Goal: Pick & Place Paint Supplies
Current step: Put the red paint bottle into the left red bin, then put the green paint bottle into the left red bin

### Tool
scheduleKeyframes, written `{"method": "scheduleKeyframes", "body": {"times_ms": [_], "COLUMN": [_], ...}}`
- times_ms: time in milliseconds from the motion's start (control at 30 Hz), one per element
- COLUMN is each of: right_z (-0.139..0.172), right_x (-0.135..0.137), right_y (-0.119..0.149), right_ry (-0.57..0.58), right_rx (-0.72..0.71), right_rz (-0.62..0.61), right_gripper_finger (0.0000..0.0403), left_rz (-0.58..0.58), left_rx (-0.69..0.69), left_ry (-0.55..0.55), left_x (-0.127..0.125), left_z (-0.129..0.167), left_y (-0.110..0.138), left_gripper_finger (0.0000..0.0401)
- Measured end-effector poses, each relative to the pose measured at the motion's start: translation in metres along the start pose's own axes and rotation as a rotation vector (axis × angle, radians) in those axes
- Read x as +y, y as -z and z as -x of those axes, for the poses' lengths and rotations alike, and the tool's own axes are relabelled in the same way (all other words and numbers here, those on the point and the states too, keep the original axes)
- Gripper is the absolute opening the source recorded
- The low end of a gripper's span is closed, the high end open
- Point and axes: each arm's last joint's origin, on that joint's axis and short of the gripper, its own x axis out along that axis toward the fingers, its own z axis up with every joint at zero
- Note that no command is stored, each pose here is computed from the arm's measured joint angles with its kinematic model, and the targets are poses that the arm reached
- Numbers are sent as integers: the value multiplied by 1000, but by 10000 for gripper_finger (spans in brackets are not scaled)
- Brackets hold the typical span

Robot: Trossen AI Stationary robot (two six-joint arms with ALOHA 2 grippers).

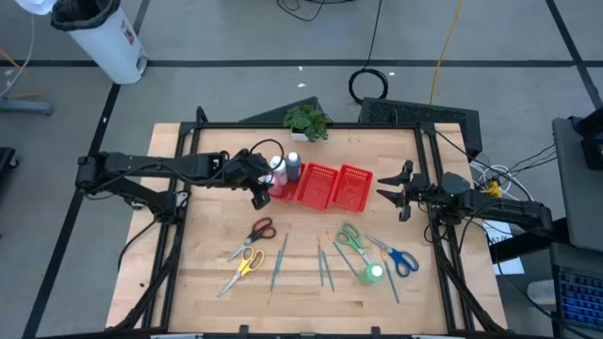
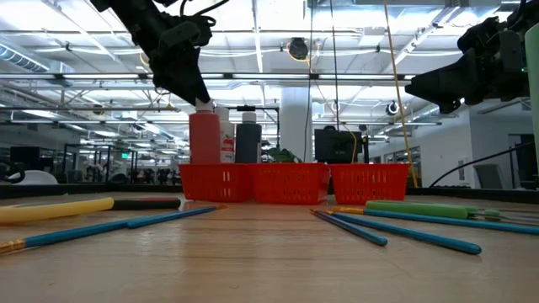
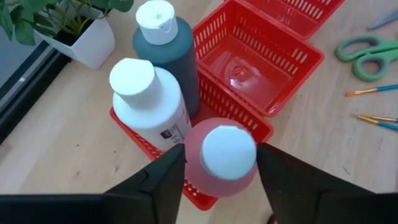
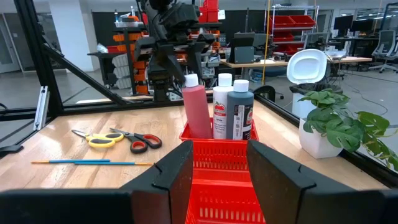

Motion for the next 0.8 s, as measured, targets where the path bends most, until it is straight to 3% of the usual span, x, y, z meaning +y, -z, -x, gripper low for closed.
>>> {"method": "scheduleKeyframes", "body": {"times_ms": [300,800], "right_z": [0,0], "right_x": [0,0], "right_y": [0,0], "right_ry": [0,0], "right_rx": [0,0], "right_rz": [0,0], "right_gripper_finger": [142,142], "left_rz": [-43,-81], "left_rx": [-23,-104], "left_ry": [5,27], "left_x": [0,-3], "left_z": [5,52], "left_y": [-6,-50], "left_gripper_finger": [260,261]}}
